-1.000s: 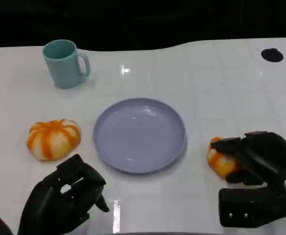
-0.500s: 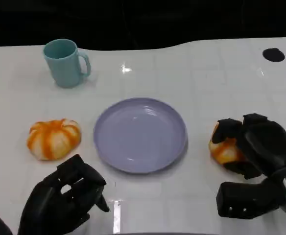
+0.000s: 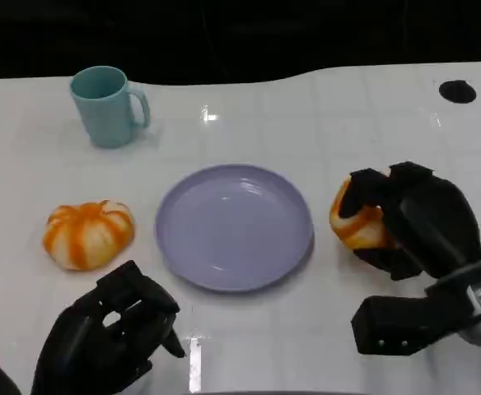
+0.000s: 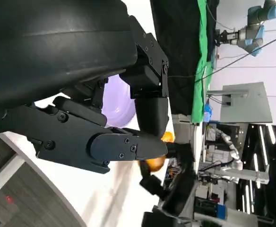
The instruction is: Grasp the bread from the table and place it into the plate.
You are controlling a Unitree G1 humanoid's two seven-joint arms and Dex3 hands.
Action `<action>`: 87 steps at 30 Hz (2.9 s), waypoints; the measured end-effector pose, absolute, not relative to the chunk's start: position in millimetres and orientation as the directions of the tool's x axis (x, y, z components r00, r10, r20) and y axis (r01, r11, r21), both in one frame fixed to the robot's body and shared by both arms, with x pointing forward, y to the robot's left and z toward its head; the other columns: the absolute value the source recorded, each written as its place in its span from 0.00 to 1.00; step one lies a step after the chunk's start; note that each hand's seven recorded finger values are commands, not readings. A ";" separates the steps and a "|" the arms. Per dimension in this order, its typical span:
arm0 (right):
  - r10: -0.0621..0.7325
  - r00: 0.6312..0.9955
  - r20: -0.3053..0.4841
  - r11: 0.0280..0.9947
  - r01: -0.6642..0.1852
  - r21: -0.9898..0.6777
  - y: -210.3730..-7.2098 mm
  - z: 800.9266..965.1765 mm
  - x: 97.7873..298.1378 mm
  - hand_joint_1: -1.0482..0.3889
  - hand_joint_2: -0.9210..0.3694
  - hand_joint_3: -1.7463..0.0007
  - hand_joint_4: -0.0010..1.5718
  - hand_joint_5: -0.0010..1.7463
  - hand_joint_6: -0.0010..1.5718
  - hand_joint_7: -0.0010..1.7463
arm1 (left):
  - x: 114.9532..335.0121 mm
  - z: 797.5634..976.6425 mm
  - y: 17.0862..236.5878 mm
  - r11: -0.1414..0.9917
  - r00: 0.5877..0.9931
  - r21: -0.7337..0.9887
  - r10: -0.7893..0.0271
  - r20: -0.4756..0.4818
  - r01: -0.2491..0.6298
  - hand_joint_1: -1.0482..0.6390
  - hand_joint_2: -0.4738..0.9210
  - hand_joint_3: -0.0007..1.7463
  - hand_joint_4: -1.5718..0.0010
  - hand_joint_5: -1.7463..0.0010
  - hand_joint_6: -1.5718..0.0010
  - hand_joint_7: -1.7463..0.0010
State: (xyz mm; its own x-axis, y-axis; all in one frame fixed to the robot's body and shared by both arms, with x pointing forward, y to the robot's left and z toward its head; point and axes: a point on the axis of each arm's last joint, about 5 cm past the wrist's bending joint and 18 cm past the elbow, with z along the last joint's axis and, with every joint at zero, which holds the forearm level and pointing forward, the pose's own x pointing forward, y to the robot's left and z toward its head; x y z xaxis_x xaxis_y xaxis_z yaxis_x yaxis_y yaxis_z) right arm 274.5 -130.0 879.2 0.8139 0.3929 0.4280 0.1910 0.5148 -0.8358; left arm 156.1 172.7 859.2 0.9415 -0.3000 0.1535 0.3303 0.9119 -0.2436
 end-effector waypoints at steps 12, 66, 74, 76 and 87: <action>0.482 0.753 0.449 0.615 0.075 -0.785 -82.0 906.8 284.7 0.58 0.53 0.16 0.63 1.00 0.50 0.95 | 155.6 858.6 169.8 0.907 0.938 -0.246 -0.311 0.151 0.340 0.31 1.00 0.21 0.61 0.00 0.67 0.13; 0.729 0.659 0.187 0.485 -0.305 -0.819 -77.5 936.3 279.4 0.29 0.00 0.89 0.09 0.40 0.27 0.03 | 154.7 860.9 165.0 0.902 0.930 -0.235 -0.330 0.160 0.361 0.31 1.00 0.21 0.61 0.00 0.65 0.15; 0.676 0.680 0.285 0.592 -0.270 -0.760 -107.3 924.5 256.5 0.42 0.01 0.97 0.30 0.71 0.42 0.26 | 155.1 860.7 165.8 0.904 0.931 -0.234 -0.328 0.160 0.358 0.31 1.00 0.21 0.61 0.00 0.65 0.15; 0.644 0.692 0.327 0.643 -0.258 -0.721 -113.7 918.5 248.7 0.48 0.01 0.97 0.35 0.77 0.36 0.51 | 155.2 860.5 165.9 0.904 0.931 -0.234 -0.328 0.159 0.358 0.31 1.00 0.21 0.62 0.00 0.66 0.15; 0.575 0.715 0.397 0.732 -0.235 -0.639 -128.8 901.1 229.5 0.66 0.42 0.32 0.48 0.94 0.52 0.71 | 155.3 860.0 166.8 0.903 0.932 -0.239 -0.327 0.156 0.357 0.30 1.00 0.20 0.62 0.00 0.66 0.16</action>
